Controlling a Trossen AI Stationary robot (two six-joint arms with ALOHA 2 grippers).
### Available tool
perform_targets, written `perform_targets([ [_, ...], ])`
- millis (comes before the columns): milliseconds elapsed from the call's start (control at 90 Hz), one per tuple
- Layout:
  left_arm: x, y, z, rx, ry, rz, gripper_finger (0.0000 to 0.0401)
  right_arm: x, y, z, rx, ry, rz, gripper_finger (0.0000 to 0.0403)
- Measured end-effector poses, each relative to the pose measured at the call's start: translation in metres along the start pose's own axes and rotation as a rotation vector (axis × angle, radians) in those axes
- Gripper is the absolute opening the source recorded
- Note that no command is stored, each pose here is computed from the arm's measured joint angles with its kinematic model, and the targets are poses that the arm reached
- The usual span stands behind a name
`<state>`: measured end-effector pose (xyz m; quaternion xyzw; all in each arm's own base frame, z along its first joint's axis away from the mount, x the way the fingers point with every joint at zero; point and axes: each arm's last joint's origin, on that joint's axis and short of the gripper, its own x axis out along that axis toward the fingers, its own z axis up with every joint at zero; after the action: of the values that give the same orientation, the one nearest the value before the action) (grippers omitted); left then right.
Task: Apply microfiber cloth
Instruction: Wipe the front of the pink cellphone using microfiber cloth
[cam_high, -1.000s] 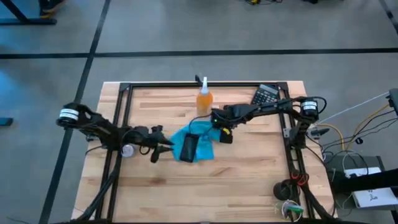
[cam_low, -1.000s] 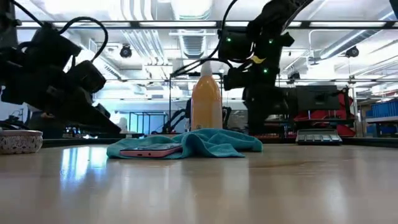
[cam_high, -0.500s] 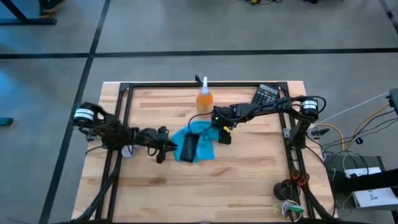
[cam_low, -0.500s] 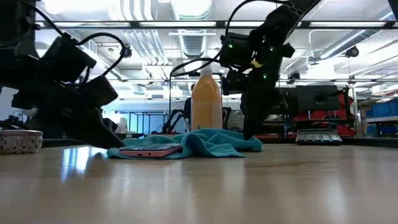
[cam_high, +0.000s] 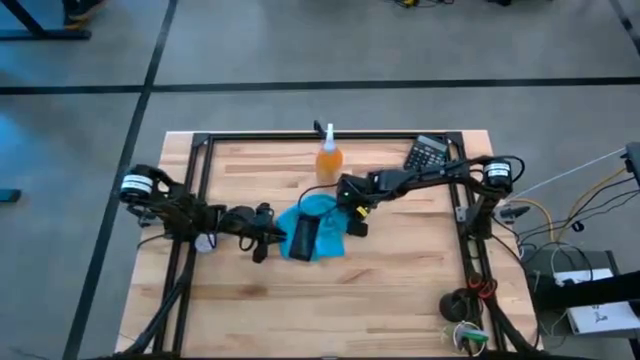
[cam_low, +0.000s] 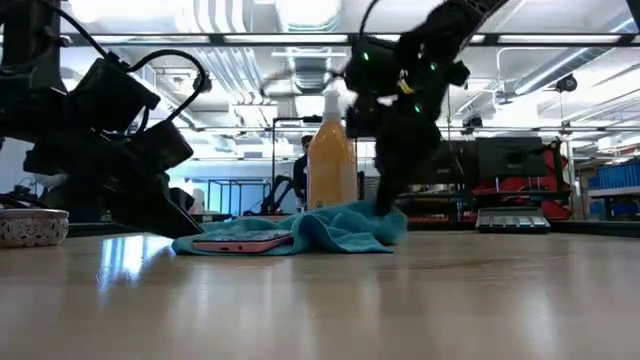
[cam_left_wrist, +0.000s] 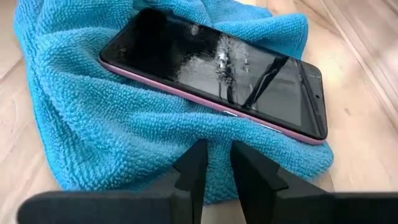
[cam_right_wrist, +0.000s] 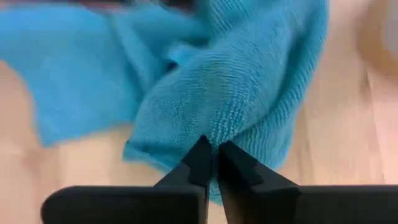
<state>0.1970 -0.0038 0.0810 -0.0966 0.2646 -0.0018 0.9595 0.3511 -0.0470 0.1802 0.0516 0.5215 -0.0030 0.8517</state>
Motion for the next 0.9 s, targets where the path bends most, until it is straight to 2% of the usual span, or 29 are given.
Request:
perform_targets([
  [233, 0.0, 0.0, 0.0, 0.011, 0.0, 0.0, 0.0062, -0.015, 0.021, 0.028, -0.087, -0.117, 0.025, 0.0001],
  [511, 0.0, 0.0, 0.0, 0.012, 0.0, 0.0, 0.0064, -0.016, 0.041, 0.049, -0.156, -0.333, 0.197, 0.0],
  [722, 0.0, 0.0, 0.0, 0.012, 0.0, 0.0, 0.0063, 0.008, 0.051, 0.055, -0.185, -0.378, 0.215, 0.0],
  [900, 0.0, 0.0, 0.0, 0.012, 0.0, 0.0, 0.0064, 0.047, 0.054, 0.053, -0.156, -0.371, 0.262, 0.0],
])
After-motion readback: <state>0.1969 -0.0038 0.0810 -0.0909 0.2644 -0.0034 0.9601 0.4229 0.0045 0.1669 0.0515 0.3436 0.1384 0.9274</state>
